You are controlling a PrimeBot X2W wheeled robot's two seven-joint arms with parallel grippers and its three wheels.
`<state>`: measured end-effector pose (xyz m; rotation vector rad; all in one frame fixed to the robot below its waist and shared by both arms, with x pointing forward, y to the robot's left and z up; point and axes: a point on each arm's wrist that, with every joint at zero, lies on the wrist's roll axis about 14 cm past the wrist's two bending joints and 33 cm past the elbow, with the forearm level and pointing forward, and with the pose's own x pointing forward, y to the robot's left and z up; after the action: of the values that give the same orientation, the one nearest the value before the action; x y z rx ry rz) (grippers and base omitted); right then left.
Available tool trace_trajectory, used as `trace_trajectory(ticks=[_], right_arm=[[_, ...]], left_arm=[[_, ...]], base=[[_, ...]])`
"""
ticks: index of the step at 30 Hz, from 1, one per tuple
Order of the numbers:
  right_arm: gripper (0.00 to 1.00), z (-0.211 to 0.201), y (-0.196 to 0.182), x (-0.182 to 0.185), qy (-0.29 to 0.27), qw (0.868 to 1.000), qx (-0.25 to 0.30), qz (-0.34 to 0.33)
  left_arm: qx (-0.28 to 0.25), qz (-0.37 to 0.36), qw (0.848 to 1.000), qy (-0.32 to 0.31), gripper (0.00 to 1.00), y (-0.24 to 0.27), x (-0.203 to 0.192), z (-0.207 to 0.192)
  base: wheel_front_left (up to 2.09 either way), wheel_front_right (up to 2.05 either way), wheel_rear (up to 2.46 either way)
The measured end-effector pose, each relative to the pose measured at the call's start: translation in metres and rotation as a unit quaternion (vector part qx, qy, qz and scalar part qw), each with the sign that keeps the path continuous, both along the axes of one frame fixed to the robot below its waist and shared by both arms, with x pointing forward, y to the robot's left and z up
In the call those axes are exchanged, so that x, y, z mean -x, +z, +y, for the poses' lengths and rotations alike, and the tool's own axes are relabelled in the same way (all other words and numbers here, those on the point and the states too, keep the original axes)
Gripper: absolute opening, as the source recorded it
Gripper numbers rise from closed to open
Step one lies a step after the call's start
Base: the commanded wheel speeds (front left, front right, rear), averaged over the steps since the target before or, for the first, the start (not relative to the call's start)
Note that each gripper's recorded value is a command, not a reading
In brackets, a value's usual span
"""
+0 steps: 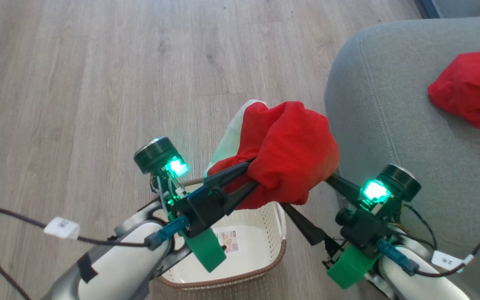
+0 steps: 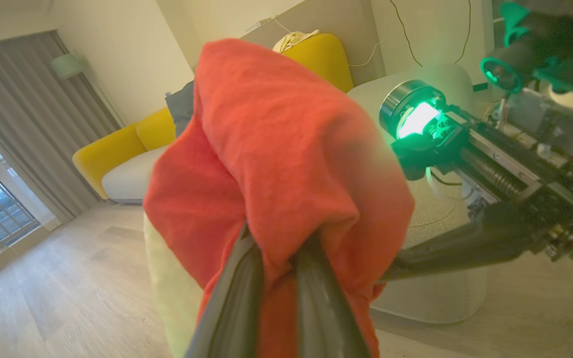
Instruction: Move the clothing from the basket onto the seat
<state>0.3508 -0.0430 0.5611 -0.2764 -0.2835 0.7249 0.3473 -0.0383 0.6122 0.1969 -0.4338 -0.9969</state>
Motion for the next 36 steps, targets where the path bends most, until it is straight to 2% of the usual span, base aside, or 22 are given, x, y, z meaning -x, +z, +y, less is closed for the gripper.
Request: trace_trajectory(ticks=[6, 14, 15, 16, 25, 26, 27, 28, 29, 30, 36], right_arm=[[1.0, 0.014, -0.001, 0.005, 0.025, 1.0, 0.003, 0.001], [1.0, 0.018, 0.004, 0.003, 0.027, 1.0, 0.002, -0.006], [0.53, 0.018, 0.005, 0.002, 0.025, 1.0, 0.002, -0.009], [0.0, 0.016, 0.007, 0.0, 0.02, 1.0, 0.004, -0.014], [0.0, 0.011, 0.016, -0.01, -0.002, 1.0, -0.015, -0.021], [0.0, 0.011, 0.018, -0.011, -0.004, 1.0, -0.019, -0.022], [0.0, 0.011, 0.02, -0.011, -0.007, 0.999, -0.023, -0.023], [0.0, 0.011, 0.022, -0.012, -0.008, 0.999, -0.028, -0.024], [0.0, 0.011, 0.024, -0.012, -0.009, 0.999, -0.031, -0.026], [0.0, 0.011, 0.027, -0.013, -0.01, 0.999, -0.035, -0.029], [0.0, -0.003, 0.046, -0.018, -0.042, 0.996, -0.07, -0.048]], left_arm=[[0.019, 0.026, 0.999, 0.009, 0.0, -0.001, 0.0, 0.0], [0.036, 0.045, 0.998, 0.017, 0.0, -0.004, 0.002, 0.001], [0.037, 0.047, 0.998, 0.018, 0.0, -0.004, 0.003, 0.001], [0.041, 0.05, 0.998, 0.018, 0.0, -0.003, 0.003, 0.001], [0.054, 0.053, 0.997, 0.023, 0.0, 0.001, 0.002, 0.002], [0.057, 0.052, 0.997, 0.024, 0.06, 0.002, 0.001, 0.003], [0.061, 0.052, 0.996, 0.026, 0.33, 0.003, 0.0, 0.003], [0.064, 0.052, 0.996, 0.027, 0.45, 0.005, -0.001, 0.003], [0.065, 0.052, 0.996, 0.027, 0.81, 0.005, -0.001, 0.003], [0.065, 0.052, 0.996, 0.026, 1.0, 0.005, 0.0, 0.003], [0.073, 0.054, 0.995, 0.038, 1.0, 0.005, -0.003, 0.007]], base=[[0.0, 0.0, 0.0], [0.0, 0.0, 0.0], [0.0, 0.0, 0.0], [0.0, 0.0, 0.0], [0.0, 0.0, 0.0], [0.0, 0.0, 0.0], [0.0, 0.0, 0.0], [0.0, 0.0, 0.0], [0.0, 0.0, 0.0], [0.0, 0.0, 0.0], [0.0, 0.0, 0.0]])
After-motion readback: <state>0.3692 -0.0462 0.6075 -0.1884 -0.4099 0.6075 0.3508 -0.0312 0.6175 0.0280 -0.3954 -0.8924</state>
